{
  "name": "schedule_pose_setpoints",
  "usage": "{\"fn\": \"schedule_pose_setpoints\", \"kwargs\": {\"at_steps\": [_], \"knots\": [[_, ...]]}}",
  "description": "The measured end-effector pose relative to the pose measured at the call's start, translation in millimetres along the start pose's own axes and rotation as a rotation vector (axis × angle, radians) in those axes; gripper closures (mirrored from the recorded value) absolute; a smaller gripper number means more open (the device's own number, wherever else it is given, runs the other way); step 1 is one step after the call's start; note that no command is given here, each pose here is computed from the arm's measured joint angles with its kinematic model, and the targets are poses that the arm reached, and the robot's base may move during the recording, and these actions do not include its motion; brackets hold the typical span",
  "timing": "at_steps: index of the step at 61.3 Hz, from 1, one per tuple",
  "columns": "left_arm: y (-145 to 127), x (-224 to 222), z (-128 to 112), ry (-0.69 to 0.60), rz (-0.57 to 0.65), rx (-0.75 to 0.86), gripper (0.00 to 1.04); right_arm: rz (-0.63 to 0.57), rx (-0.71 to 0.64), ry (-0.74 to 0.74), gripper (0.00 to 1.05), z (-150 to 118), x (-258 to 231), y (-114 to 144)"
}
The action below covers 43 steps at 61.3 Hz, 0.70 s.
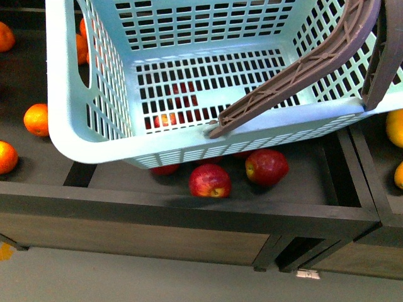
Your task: Pick mango and avocado into basket
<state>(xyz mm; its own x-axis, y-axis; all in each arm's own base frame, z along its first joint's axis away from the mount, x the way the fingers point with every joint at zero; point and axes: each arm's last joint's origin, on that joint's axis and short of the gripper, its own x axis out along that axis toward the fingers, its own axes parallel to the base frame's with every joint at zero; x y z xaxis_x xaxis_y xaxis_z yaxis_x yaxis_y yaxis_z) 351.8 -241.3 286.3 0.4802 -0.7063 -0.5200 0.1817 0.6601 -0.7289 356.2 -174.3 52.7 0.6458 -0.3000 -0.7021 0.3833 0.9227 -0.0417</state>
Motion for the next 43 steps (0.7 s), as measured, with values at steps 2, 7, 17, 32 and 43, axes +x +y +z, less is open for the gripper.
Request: {"fn": "schedule_pose_setpoints", "kwargs": {"at_steps": [2, 7, 17, 32, 43], "knots": [[0, 0, 0, 0.0, 0.0, 0.0, 0.9, 0.006, 0.035, 0.009, 0.09, 0, 7, 2], [0, 0, 0, -0.001, 0.001, 0.0, 0.9, 0.011, 0.081, 0.023, 0.09, 1, 21, 8], [0, 0, 0, 0.0, 0.0, 0.0, 0.9, -0.005, 0.109, 0.075, 0.09, -5, 46, 21], [0, 0, 0, -0.001, 0.001, 0.0, 0.9, -0.03, 0.209, 0.129, 0.09, -16, 74, 27], [0, 0, 0, -0.001, 0.001, 0.0, 0.9, -0.073, 0.266, 0.154, 0.09, -21, 87, 26]]}}
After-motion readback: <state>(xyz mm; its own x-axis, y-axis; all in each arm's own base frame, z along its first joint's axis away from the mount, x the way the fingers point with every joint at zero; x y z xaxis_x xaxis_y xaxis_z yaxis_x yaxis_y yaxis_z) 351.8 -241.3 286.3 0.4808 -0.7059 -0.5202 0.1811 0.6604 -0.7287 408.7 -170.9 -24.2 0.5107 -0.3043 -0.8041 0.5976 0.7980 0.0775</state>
